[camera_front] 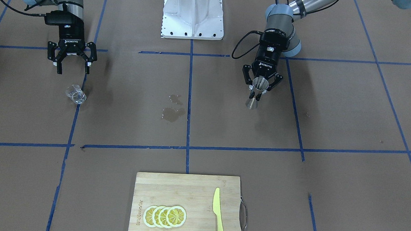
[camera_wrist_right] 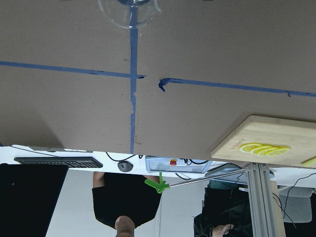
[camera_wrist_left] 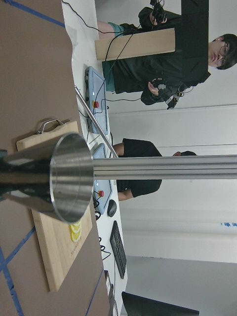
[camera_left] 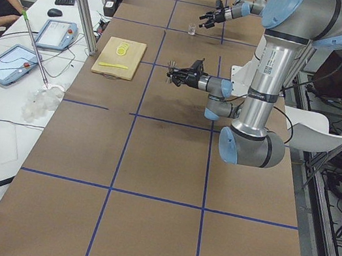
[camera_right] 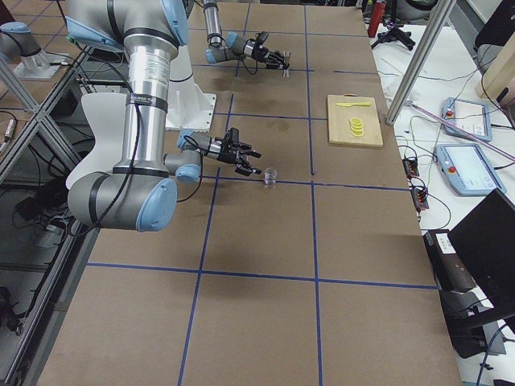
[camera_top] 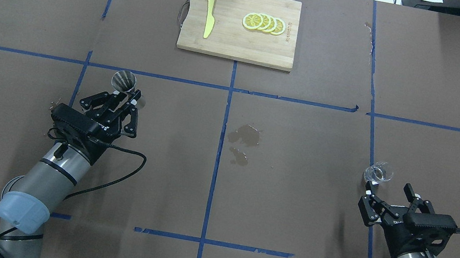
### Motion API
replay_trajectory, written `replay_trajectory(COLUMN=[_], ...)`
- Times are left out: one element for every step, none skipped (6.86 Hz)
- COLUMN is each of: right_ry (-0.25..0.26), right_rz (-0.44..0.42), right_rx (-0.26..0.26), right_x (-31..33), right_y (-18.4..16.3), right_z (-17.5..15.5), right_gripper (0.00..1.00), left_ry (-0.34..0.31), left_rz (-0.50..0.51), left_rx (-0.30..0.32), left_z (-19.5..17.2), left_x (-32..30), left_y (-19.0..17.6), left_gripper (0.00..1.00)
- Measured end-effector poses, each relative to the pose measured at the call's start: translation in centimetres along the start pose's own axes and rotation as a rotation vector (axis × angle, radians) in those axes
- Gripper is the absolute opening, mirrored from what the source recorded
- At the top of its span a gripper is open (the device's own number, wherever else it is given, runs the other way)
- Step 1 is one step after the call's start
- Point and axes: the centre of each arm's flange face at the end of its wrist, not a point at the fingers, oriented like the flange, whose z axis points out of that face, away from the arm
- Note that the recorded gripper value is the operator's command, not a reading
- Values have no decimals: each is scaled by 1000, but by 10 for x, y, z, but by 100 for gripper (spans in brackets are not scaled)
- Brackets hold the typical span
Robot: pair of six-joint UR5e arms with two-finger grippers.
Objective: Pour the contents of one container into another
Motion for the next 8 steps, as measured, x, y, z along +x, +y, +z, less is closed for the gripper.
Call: replay_trajectory(right_ry=[8,16,20,24,30,34,37,37], right_rz=[13,15,29,48,48,45,40,37], right_rx=[12,25,36,43,46,47,47,45], right_x=[0,3,3,1,0,-2,-3,-5], right_y=[7,13,18,25,36,43,48,51], right_z=[4,7,10,14,20,24,27,29], right_gripper=[92,93,93,93,92,92,92,91], left_ry=[0,-1,-1,0,0,0,0,0], left_rz=[0,-1,-2,-2,-2,-2,-2,-2], left_rx=[0,1,2,2,2,2,2,2], left_z=[0,0,1,1,1,1,1,1], left_x=[0,1,1,2,2,2,2,2], left_y=[0,0,-1,-1,-1,-1,-1,-1], left_gripper=[0,0,0,0,0,0,0,0])
